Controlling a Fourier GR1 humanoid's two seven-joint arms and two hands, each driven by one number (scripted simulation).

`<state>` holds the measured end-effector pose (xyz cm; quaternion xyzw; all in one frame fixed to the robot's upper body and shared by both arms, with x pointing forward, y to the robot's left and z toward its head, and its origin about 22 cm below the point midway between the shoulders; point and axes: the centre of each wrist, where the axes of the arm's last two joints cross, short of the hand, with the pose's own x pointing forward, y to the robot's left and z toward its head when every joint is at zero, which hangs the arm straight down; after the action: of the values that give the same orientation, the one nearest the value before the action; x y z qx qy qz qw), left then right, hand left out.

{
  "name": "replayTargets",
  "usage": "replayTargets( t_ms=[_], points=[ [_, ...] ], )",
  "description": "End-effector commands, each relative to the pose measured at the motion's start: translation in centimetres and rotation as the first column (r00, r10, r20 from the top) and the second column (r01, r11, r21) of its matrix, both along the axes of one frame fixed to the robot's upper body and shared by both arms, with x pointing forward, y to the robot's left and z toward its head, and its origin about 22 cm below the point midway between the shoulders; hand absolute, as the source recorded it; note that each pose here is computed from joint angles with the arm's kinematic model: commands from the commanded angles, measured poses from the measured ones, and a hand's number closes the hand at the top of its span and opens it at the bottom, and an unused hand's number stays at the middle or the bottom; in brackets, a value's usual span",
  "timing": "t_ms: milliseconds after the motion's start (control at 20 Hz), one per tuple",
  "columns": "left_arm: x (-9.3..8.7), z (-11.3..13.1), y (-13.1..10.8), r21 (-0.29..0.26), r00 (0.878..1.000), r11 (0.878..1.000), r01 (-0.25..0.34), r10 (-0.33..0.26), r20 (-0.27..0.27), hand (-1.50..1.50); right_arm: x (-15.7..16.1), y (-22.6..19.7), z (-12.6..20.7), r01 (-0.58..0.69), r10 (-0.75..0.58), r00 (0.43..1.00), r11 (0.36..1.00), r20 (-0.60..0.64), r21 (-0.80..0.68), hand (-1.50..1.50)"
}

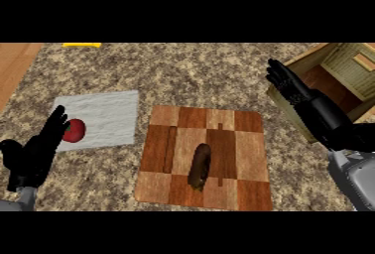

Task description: Pick the sweet potato from the cutting board and place it in the basket

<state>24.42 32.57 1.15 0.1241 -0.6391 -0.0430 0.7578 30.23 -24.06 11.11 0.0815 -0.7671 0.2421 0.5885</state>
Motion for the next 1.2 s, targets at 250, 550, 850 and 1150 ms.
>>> replayTargets(
  t_ms=[250, 550, 850, 1150],
  points=[
    [-1.6, -5.2, -3.7, -0.120, 0.954, 0.993, 0.004, -0.040, -0.298, 0.00, 2.1, 15.1, -1.6, 0.098, -0.109, 0.989, 0.990, -0.100, -0.106, 1.50],
    [-2.4, -4.8, -3.3, -0.115, 0.940, 0.993, 0.036, -0.073, -0.335, 0.00, -3.1, 23.5, -8.4, -0.021, -0.022, 0.995, 0.915, -0.102, -0.402, -1.50],
    [-3.5, -5.8, -4.5, -0.123, 0.930, 0.992, 0.025, -0.068, -0.362, 0.00, -0.4, 25.9, -7.2, 0.173, -0.169, 0.982, 0.628, 0.084, -0.759, -1.50],
    [-3.6, -5.9, -4.0, -0.114, 0.926, 0.993, 0.022, -0.064, -0.373, 0.00, 1.7, 30.1, 1.4, 0.294, -0.184, 0.950, 0.250, 0.253, -0.922, -1.50]
  ],
)
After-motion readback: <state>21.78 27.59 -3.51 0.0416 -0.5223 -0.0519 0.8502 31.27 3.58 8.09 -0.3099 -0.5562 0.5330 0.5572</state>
